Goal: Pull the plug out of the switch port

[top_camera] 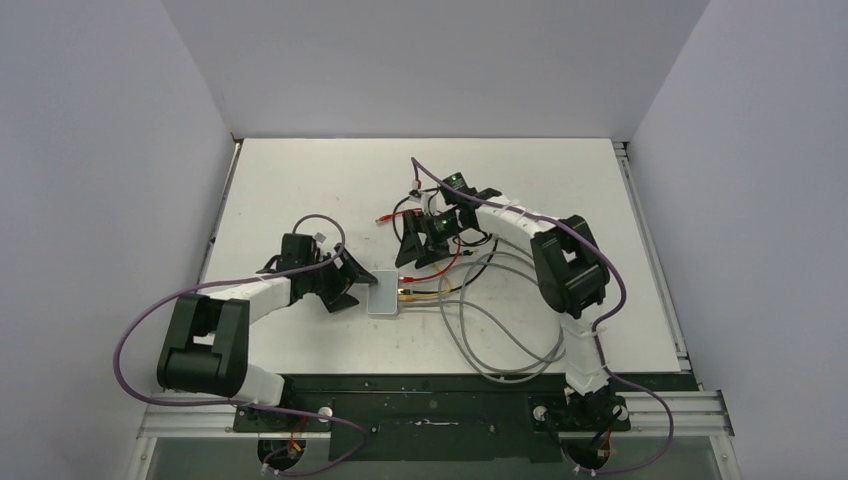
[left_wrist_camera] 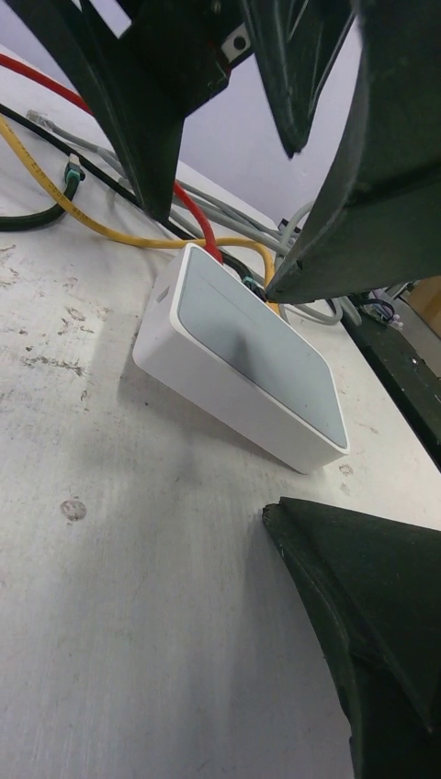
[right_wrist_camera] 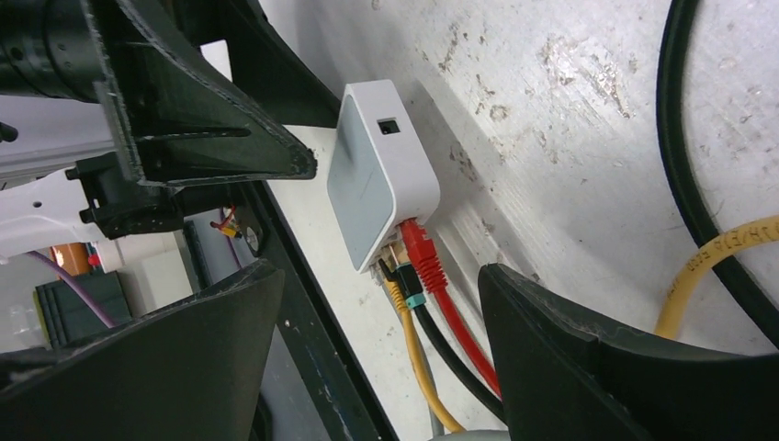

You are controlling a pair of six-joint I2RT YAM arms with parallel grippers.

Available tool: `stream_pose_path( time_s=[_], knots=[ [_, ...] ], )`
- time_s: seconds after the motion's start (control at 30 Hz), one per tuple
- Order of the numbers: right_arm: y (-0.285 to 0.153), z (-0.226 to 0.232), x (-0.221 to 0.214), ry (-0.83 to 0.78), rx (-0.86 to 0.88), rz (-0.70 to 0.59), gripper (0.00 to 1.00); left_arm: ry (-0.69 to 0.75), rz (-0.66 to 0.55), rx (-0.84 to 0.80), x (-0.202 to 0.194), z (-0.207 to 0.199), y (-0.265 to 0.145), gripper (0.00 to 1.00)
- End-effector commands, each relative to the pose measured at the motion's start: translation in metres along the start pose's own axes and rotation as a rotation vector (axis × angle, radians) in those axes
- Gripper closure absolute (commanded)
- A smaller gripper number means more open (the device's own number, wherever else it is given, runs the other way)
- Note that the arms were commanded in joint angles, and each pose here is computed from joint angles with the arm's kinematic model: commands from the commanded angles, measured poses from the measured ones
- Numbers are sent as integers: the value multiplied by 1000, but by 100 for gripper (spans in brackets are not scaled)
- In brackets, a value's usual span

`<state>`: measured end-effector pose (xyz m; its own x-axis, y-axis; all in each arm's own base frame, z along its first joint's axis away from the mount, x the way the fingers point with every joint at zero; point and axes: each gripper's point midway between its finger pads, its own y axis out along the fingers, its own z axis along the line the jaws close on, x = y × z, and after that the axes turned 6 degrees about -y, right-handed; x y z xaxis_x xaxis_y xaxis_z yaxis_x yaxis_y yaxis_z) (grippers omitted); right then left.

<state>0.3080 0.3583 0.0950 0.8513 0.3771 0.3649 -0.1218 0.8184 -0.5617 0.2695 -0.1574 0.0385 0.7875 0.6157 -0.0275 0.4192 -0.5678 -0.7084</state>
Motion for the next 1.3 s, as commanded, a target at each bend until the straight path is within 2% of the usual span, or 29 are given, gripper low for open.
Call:
stream_pose_path(
  time_s=[0.0,0.13,0.43,0.9,1.0,1.07,1.27],
  knots=[
    [11,0,-7,-4,41,19,23,44,-12,-58,10,-21,2,24],
    [17,-1,-13,2,64,41,31,49,-8,-58,7,-22,3,25],
    [25,-1,-17,3,76,59,41,43,-9,-54,5,-20,4,27],
    [32,-9,-28,30,75,90,47,59,3,-63,5,-29,6,28],
    [33,-12,-29,36,61,92,36,65,3,-61,4,-30,6,28],
    [34,-13,-30,39,60,93,36,70,4,-59,3,-30,5,28],
    [38,-12,-31,47,71,97,49,75,8,-52,2,-29,5,28]
  ],
)
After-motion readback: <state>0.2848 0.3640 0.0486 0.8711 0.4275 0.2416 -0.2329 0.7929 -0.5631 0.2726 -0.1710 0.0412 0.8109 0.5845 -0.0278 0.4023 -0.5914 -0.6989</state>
